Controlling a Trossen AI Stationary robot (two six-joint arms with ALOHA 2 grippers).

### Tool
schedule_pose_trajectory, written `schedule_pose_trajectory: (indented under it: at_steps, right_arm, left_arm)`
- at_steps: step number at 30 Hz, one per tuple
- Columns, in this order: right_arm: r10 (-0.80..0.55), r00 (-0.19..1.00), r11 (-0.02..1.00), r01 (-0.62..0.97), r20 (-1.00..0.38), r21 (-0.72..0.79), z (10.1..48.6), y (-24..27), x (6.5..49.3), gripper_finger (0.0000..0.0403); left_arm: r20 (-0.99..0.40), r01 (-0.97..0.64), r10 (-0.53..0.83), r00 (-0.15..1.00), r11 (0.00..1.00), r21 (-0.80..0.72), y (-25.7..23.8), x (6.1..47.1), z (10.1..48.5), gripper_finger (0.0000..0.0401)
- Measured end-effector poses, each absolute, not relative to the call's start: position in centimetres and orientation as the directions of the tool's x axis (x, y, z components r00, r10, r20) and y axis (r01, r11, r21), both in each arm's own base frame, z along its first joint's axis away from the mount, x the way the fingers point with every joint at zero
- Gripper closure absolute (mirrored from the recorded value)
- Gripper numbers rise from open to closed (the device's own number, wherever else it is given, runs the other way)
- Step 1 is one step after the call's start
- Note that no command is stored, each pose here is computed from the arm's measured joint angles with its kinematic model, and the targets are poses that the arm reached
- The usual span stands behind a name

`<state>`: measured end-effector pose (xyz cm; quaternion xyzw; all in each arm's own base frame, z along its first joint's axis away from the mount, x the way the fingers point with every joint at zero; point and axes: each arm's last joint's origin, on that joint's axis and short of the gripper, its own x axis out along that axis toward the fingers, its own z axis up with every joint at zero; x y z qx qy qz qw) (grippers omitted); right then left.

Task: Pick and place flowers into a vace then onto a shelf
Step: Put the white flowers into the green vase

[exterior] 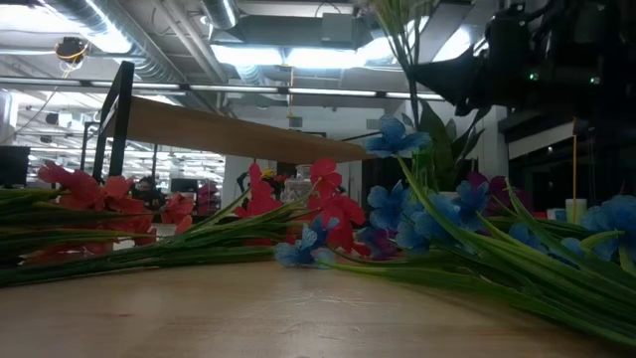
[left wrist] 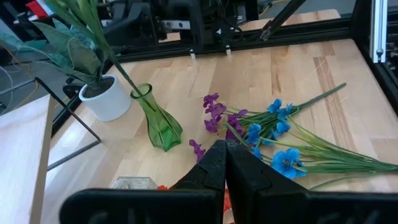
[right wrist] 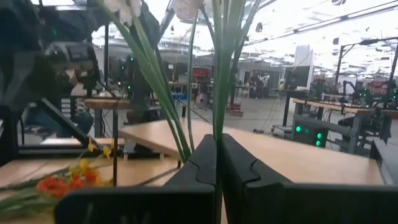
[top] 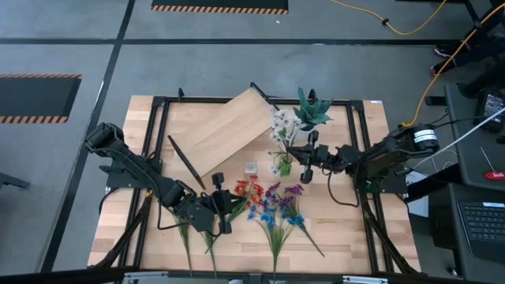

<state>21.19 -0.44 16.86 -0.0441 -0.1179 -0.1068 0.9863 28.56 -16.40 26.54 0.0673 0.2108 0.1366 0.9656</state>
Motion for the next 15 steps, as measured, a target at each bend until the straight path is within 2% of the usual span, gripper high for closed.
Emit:
schedule_pose_trajectory:
  at_steps: [15]
  right_arm:
    - [-0.227, 0.957, 0.967, 0.244, 0.179, -0.073, 15.5, -0.8, 20.8, 0.0403]
  left_arm:
    - [-0.389, -0.231, 0.286, 0.876, 0.956, 0.181, -16.4, 28.6, 26.6, 0.0398]
